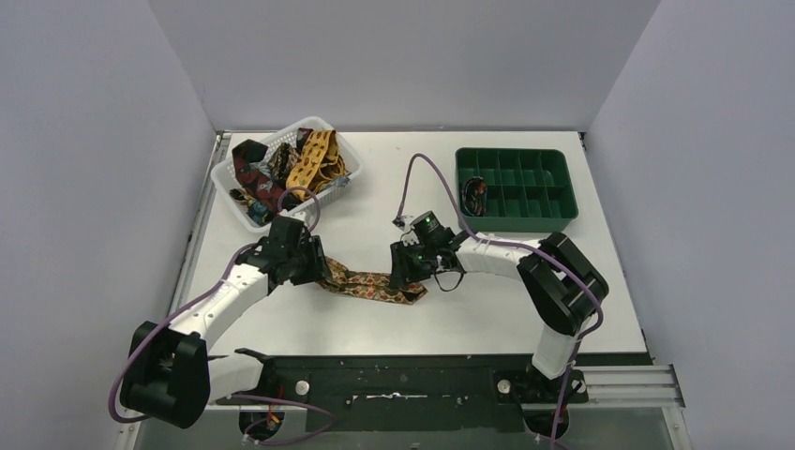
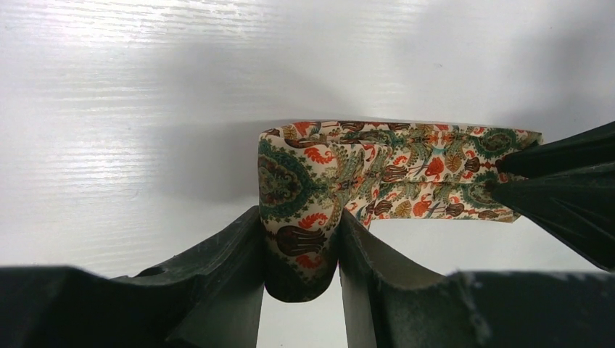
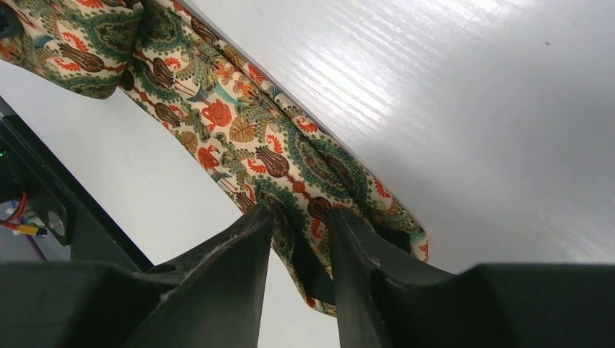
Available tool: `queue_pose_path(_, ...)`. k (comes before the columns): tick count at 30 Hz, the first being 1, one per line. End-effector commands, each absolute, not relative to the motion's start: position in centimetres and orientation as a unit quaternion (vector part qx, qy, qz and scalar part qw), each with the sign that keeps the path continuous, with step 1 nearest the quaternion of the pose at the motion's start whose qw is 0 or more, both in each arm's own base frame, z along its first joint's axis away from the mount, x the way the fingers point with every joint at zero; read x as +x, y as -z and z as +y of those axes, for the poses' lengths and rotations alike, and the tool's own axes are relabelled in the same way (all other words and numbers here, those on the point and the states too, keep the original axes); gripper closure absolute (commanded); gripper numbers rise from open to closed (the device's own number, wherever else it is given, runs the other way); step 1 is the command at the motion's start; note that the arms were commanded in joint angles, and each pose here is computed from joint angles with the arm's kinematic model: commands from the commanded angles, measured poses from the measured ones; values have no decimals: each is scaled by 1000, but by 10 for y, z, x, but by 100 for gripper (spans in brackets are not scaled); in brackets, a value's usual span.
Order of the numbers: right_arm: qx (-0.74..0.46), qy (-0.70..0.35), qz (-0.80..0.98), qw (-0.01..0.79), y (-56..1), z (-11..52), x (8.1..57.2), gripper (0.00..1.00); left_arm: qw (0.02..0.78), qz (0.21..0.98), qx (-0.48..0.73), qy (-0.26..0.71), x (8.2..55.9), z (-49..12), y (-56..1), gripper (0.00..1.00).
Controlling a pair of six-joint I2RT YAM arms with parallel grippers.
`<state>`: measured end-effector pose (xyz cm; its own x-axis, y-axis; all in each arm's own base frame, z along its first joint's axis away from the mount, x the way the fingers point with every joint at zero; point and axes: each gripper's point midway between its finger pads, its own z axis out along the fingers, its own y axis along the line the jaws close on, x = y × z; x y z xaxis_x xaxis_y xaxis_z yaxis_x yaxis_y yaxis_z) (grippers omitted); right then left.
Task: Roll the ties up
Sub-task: Roll the tie at the center of the board.
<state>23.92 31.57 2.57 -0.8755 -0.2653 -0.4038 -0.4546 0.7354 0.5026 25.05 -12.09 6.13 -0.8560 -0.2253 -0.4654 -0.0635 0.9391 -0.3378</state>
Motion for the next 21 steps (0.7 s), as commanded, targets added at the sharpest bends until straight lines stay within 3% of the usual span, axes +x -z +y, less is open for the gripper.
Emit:
queue_pose_path(1,-229,-319,904,171,-46,316,244,63,278,945,-56,161,260,-122,-74,63)
queue_pose_path(7,-232,-374,877,193,-80,332,244,59,297,947,-65,105,265,-107,-78,64)
queue_pose_path(21,-130,-344,895,253,-90,293,280,56,343,938,-32,-43,267,-101,-98,64)
